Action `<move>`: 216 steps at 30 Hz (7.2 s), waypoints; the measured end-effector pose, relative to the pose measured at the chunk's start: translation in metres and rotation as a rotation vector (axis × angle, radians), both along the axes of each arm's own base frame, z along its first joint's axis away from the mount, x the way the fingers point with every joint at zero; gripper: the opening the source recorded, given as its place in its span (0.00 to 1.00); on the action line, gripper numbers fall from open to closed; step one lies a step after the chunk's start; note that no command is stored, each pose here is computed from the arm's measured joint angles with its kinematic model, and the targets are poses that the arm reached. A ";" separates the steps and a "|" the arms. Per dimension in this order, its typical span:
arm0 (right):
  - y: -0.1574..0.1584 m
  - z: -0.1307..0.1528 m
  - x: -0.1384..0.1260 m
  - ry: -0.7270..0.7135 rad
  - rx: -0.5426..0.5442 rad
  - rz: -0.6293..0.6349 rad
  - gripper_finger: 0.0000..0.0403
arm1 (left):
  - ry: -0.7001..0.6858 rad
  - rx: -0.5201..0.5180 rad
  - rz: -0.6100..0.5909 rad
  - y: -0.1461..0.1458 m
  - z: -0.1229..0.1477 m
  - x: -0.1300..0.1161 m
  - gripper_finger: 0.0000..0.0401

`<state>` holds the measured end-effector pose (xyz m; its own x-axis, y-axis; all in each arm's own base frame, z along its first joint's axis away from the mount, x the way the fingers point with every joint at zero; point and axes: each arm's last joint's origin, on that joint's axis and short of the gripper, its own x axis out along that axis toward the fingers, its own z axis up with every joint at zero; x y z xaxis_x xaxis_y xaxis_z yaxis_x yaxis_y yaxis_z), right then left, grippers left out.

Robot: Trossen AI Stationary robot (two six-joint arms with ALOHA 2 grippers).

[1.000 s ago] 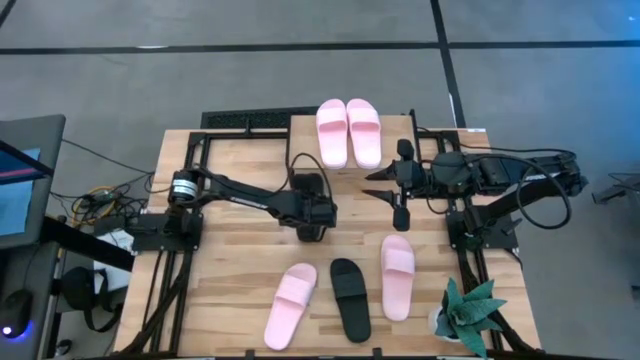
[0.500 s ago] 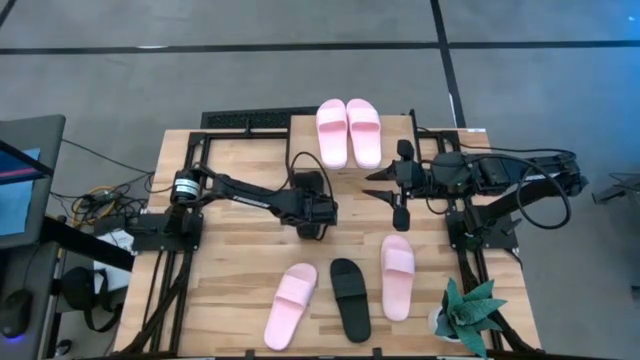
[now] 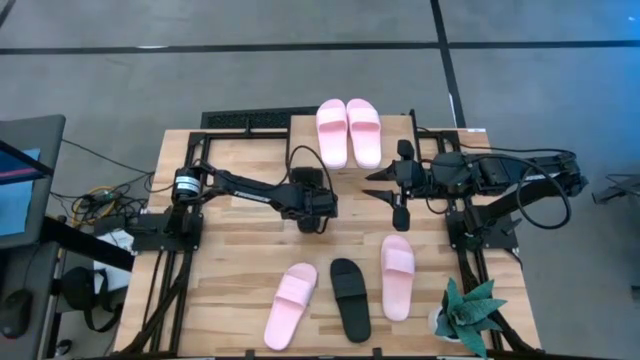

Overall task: Pick and place slides into the shelf
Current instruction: Put the left black slide under the shelf, then put the black slide under the shelf

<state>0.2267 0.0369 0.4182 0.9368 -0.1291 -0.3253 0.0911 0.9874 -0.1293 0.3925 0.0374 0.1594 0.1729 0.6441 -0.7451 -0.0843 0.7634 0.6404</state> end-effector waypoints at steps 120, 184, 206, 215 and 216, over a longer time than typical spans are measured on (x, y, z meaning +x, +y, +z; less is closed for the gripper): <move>0.040 -0.054 0.024 0.364 0.079 0.061 0.31 | 0.207 -0.262 0.073 -0.082 0.133 -0.053 0.29; 0.127 -0.141 0.048 0.652 0.049 -0.021 0.29 | 0.167 -0.134 0.195 -0.076 0.092 -0.147 0.29; 0.188 -0.213 0.076 0.629 0.060 0.007 0.29 | 0.207 -0.058 0.142 -0.072 0.094 -0.148 0.29; 0.194 -0.220 0.073 0.643 0.015 0.024 0.29 | 0.202 -0.057 0.142 -0.072 0.093 -0.147 0.29; 0.194 -0.220 0.072 0.648 0.005 0.028 0.29 | 0.202 -0.057 0.143 -0.072 0.093 -0.147 0.29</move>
<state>0.2992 0.2304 0.1982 0.5536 -0.1044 -0.8262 -0.0298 0.9890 -0.1450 0.2451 -0.0346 0.2529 -0.0729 0.6071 -0.7913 -0.0682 0.7885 0.6112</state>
